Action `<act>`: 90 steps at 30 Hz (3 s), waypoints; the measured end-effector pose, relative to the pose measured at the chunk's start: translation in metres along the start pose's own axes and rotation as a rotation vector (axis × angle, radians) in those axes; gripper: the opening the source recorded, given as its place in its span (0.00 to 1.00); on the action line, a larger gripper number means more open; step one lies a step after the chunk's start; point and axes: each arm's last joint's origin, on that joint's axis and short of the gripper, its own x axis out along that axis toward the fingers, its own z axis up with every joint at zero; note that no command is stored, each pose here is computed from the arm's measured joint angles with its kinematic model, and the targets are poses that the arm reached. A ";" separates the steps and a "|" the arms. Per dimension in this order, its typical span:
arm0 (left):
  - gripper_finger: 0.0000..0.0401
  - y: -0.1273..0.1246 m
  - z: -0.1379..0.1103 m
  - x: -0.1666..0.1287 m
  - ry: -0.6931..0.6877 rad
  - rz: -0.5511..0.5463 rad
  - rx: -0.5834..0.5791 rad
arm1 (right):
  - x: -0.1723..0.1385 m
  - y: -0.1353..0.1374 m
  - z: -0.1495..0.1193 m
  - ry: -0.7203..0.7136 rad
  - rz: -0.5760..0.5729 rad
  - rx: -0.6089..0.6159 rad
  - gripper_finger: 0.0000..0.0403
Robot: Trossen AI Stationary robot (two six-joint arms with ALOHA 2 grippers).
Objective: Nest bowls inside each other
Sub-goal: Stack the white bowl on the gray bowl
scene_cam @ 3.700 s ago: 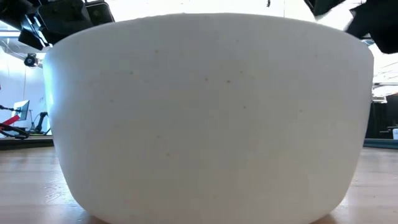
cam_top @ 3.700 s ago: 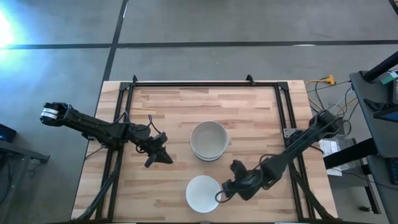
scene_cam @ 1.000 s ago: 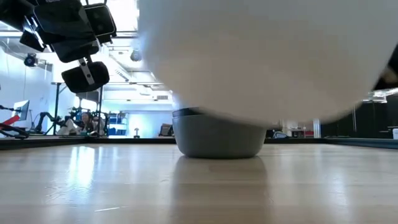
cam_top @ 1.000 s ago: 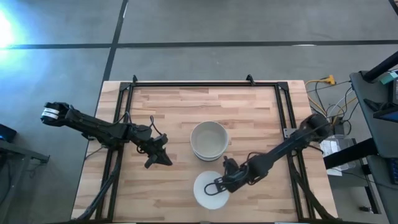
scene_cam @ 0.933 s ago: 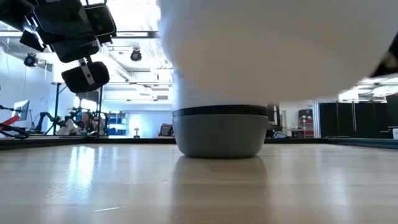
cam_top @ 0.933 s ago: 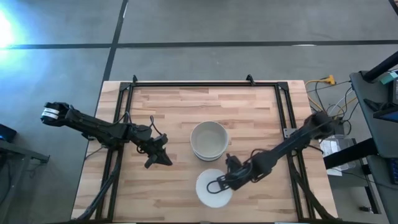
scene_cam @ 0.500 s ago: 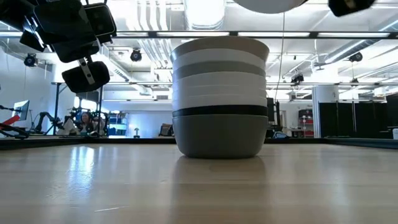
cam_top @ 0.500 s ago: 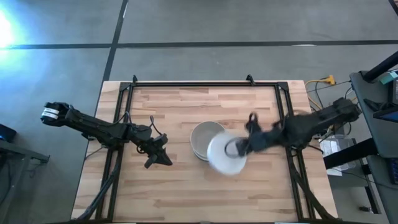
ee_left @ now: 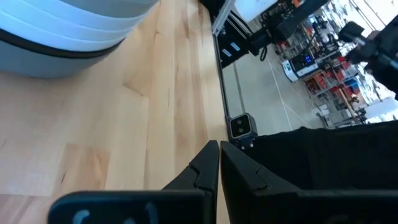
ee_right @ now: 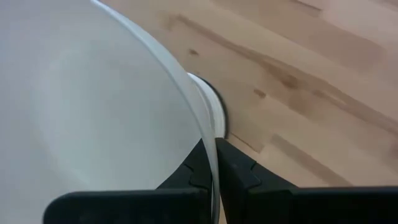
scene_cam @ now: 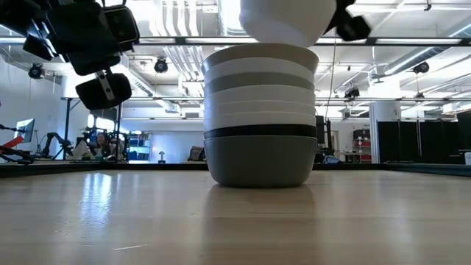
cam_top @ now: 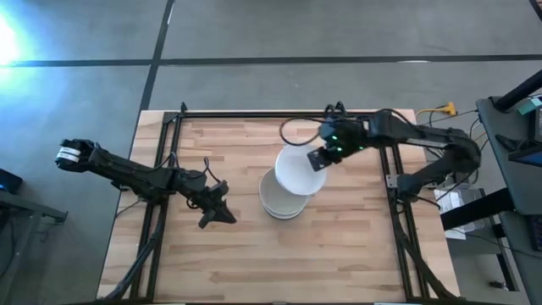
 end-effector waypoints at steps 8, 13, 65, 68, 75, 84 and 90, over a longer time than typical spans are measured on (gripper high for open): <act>0.00 0.000 0.001 0.000 -0.014 0.012 -0.003 | 0.045 0.013 0.031 0.134 0.018 -0.125 0.02; 0.00 0.000 0.001 0.000 -0.014 0.012 -0.010 | 0.065 0.026 0.040 0.201 0.053 -0.198 0.02; 0.00 -0.001 0.002 0.000 -0.021 0.007 -0.051 | 0.109 0.043 0.035 0.340 -0.121 -0.380 0.02; 0.00 -0.001 0.002 0.000 -0.021 0.007 -0.051 | 0.109 0.044 0.036 0.334 -0.116 -0.382 0.03; 0.00 -0.001 0.002 0.000 -0.021 0.007 -0.051 | 0.110 0.045 0.036 0.326 -0.109 -0.383 0.10; 0.00 -0.001 0.002 0.000 -0.021 0.007 -0.050 | 0.110 0.044 0.037 0.315 -0.121 -0.378 0.19; 0.00 -0.001 0.002 0.000 -0.021 0.007 -0.050 | 0.108 0.044 0.037 0.313 -0.122 -0.367 0.20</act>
